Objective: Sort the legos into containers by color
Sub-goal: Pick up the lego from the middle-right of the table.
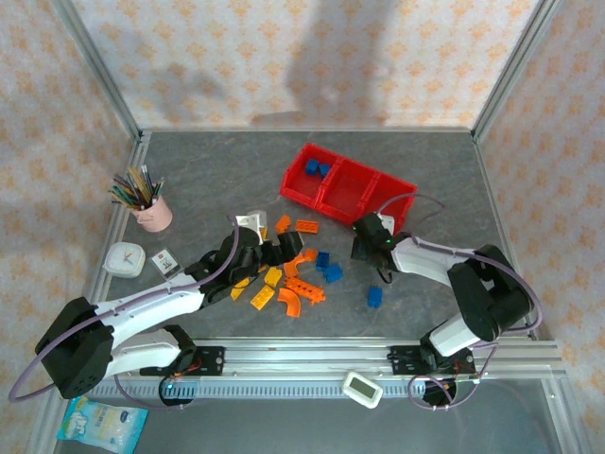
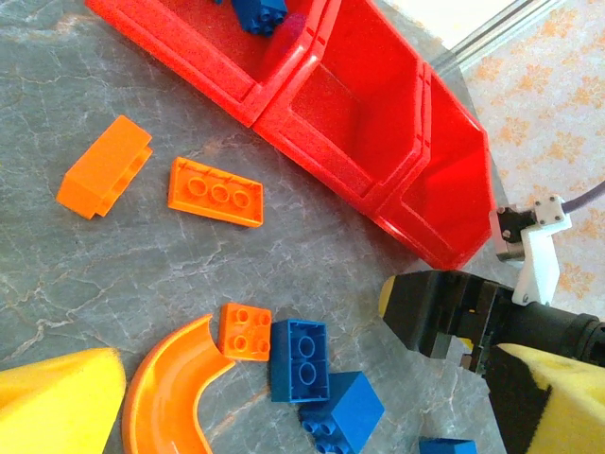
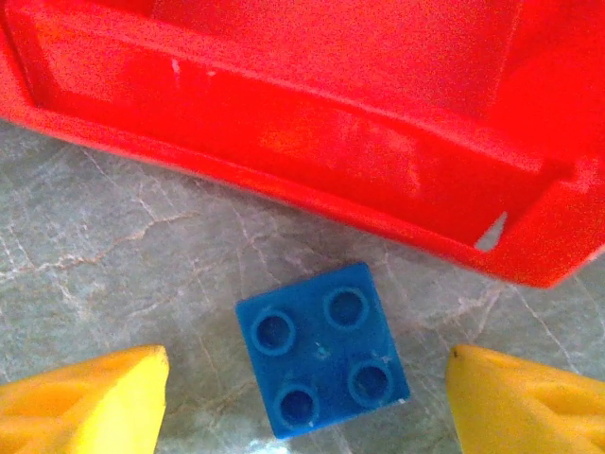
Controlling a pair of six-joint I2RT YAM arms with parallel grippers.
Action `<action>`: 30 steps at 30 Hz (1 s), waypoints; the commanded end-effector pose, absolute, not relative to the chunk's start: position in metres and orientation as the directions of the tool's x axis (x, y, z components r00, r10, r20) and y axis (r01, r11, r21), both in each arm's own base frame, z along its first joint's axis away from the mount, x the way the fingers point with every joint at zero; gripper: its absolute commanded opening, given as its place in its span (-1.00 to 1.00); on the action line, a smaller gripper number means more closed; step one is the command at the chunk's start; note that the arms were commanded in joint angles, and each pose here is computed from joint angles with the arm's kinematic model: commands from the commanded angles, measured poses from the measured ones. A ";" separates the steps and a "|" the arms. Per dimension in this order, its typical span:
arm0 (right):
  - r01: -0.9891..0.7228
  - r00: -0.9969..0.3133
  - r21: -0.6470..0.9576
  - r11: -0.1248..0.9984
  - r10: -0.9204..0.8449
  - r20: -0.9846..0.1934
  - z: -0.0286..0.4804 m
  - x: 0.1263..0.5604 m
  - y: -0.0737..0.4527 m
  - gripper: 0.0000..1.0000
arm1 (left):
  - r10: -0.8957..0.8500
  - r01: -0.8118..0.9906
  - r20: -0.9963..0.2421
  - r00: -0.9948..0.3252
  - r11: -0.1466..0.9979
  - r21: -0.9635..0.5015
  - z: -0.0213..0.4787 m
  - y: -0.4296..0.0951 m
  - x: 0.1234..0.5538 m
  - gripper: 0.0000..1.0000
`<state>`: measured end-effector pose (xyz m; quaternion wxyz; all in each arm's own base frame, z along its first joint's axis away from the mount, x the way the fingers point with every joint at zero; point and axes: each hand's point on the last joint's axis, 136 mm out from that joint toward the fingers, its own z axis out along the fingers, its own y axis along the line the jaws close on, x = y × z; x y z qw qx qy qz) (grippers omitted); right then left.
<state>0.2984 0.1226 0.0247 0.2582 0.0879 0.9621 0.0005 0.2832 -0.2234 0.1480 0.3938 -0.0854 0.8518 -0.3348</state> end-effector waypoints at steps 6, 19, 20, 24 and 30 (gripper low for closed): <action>0.107 -0.846 0.023 0.994 0.103 -0.523 0.028 0.318 0.132 0.33 | -0.431 0.116 -0.638 -0.639 0.765 -0.633 0.156 -0.221 0.288 0.98; 0.103 -0.852 -0.019 0.994 0.079 -0.518 0.023 0.318 0.127 -0.10 | -0.434 0.117 -0.643 -0.631 0.767 -0.631 0.159 -0.219 0.288 0.98; 0.105 -0.852 -0.023 0.994 0.078 -0.518 0.023 0.318 0.127 -0.10 | -0.432 0.116 -0.643 -0.632 0.768 -0.630 0.159 -0.220 0.288 0.98; 0.105 -0.852 -0.035 0.994 0.072 -0.518 0.022 0.319 0.125 -0.19 | -0.432 0.118 -0.644 -0.631 0.767 -0.630 0.160 -0.220 0.289 0.98; 0.098 -0.856 -0.029 0.995 0.069 -0.513 0.024 0.319 0.127 -0.35 | -0.430 0.116 -0.645 -0.632 0.770 -0.628 0.159 -0.219 0.288 0.98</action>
